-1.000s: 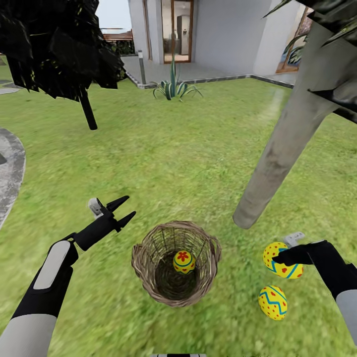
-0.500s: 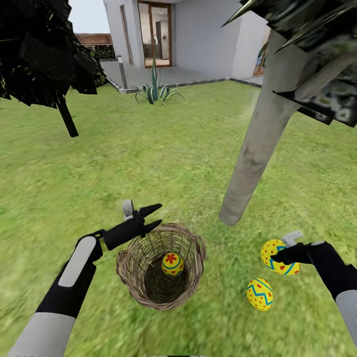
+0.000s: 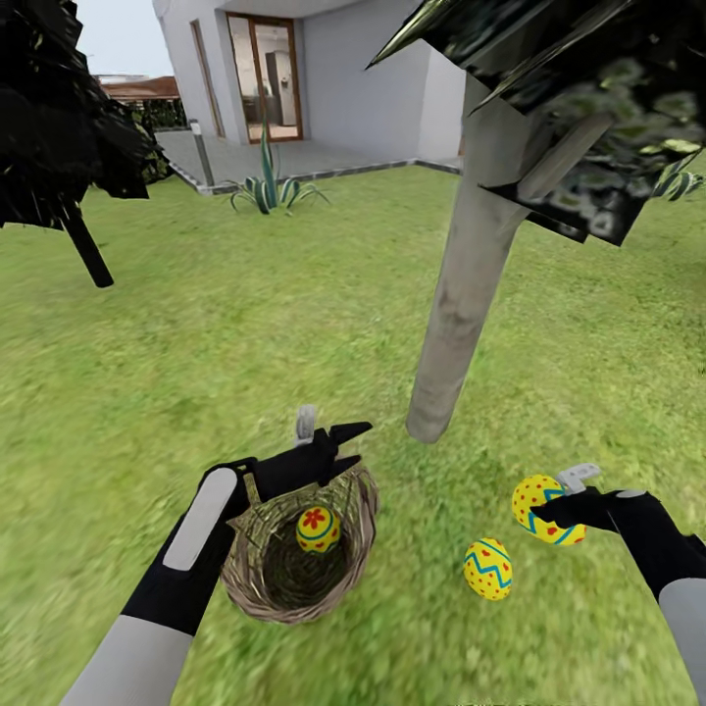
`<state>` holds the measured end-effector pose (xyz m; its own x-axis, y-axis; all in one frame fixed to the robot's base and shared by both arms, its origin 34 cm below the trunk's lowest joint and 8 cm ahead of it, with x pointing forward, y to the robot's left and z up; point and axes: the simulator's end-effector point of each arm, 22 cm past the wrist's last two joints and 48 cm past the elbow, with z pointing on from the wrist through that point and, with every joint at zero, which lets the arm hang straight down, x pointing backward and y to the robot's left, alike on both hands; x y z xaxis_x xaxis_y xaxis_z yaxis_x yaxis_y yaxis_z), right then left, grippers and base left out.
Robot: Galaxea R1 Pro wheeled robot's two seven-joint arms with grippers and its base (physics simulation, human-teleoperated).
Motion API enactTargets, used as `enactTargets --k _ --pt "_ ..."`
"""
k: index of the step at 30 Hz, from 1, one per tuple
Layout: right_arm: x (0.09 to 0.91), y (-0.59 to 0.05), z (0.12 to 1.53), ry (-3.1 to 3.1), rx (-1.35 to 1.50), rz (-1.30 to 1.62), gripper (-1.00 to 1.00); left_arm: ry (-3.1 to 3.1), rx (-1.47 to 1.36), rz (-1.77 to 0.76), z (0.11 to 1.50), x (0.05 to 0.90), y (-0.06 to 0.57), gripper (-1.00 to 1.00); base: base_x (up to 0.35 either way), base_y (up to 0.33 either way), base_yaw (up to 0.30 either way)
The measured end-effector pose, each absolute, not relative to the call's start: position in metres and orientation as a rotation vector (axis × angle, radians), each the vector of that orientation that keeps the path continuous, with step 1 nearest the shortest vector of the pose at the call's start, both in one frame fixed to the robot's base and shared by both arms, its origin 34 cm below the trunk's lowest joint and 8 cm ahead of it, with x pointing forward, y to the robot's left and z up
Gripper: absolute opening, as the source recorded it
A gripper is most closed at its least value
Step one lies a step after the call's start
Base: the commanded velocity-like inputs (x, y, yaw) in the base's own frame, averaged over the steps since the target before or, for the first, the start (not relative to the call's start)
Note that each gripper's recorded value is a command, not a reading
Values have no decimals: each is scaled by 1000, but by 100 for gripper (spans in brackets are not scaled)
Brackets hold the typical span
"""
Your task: Take the three Easter eggs out of the wicker basket on the lawn in the garden, then place them on the lawn next to a single tree (choose any tree) so that all three eggs are next to the same tree and none are left in the basket.
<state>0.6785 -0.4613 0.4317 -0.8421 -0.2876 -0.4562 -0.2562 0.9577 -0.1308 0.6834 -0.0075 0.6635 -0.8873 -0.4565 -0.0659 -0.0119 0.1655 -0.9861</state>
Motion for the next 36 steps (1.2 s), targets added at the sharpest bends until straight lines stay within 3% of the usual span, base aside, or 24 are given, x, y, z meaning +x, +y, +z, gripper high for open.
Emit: enactTargets --k 10,20,26,36 --pt "670 -449 414 2626 -391 -54 -100 2099 -444 -1776 664 683 -8 100 0 -1 -17" --pt "668 -434 406 2627 -367 -50 -100 2090 -439 -1775 669 683 -8 100 4 -152 -188" --pt "674 -418 398 2582 -392 -64 -100 2102 -414 -1784 670 678 -15 100 115 -276 -6" --pt "650 -379 357 2653 -355 -118 -100 2108 -405 -1786 669 676 -18 100 6 -7 0"
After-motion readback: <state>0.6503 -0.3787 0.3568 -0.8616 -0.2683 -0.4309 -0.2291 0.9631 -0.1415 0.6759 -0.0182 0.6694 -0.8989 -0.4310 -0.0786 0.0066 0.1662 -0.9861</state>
